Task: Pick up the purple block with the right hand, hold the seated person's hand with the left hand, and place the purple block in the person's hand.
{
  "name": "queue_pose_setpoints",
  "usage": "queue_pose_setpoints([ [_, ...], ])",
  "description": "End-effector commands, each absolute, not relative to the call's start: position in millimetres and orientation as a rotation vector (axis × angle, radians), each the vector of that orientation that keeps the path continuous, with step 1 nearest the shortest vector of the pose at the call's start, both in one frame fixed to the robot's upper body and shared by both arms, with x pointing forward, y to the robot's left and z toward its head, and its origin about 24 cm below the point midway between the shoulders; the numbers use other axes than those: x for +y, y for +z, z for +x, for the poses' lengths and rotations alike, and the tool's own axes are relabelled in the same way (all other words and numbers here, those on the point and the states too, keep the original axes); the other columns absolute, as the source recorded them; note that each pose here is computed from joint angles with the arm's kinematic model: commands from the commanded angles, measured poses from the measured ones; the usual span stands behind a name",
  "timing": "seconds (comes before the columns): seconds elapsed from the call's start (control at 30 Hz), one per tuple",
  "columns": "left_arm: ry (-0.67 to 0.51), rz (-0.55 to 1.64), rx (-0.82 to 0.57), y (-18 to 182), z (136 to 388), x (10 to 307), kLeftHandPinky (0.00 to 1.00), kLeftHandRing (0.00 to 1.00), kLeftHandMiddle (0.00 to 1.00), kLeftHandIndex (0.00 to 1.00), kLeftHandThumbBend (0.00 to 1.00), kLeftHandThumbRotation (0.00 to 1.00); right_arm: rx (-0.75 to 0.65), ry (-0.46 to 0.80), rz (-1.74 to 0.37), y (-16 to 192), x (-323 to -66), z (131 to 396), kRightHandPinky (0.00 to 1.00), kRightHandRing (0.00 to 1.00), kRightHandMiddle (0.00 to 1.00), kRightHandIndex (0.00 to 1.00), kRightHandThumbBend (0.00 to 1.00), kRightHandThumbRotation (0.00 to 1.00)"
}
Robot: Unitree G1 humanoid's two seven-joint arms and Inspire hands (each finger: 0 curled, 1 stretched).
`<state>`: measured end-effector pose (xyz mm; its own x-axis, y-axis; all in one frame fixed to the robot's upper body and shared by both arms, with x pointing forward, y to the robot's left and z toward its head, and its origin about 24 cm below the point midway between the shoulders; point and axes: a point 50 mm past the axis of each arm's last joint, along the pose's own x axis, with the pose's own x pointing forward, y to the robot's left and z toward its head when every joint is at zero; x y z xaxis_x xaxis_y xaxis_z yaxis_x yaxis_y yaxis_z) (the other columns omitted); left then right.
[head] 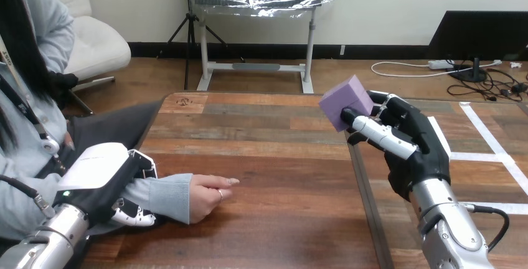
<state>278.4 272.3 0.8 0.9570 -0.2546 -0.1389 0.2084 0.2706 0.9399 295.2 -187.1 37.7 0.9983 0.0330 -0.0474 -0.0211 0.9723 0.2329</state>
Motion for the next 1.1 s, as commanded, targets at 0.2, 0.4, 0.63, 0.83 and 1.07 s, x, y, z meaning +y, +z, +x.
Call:
queue_pose_setpoints([
  [0.2, -0.332, 1.234, -0.127, 7.1, 286.8, 257.1, 0.19, 0.24, 0.31, 0.29, 0.84, 0.0, -0.016, 0.069, 0.195, 53.2, -178.7, 302.5, 0.34, 0.41, 0.49, 0.49, 0.64, 0.0],
  [0.4, -0.329, 1.231, -0.157, 10.3, 287.4, 255.7, 0.18, 0.24, 0.3, 0.29, 0.84, 0.0, -0.004, 0.081, 0.173, 50.8, -177.0, 301.6, 0.35, 0.41, 0.49, 0.5, 0.65, 0.0],
  [0.63, -0.327, 1.217, -0.188, 14.4, 288.2, 253.9, 0.18, 0.24, 0.3, 0.29, 0.84, 0.0, 0.009, 0.091, 0.165, 47.3, -173.8, 301.2, 0.35, 0.41, 0.49, 0.5, 0.66, 0.0],
  [0.83, -0.326, 1.201, -0.214, 17.4, 288.6, 252.3, 0.18, 0.24, 0.3, 0.29, 0.85, 0.0, 0.021, 0.101, 0.154, 43.3, -170.8, 301.3, 0.34, 0.4, 0.48, 0.5, 0.67, 0.0],
  [1.07, -0.324, 1.192, -0.245, 21.6, 290.1, 249.9, 0.18, 0.23, 0.29, 0.29, 0.85, 0.0, 0.035, 0.125, 0.135, 37.8, -166.7, 301.5, 0.34, 0.4, 0.48, 0.5, 0.68, 0.0],
])
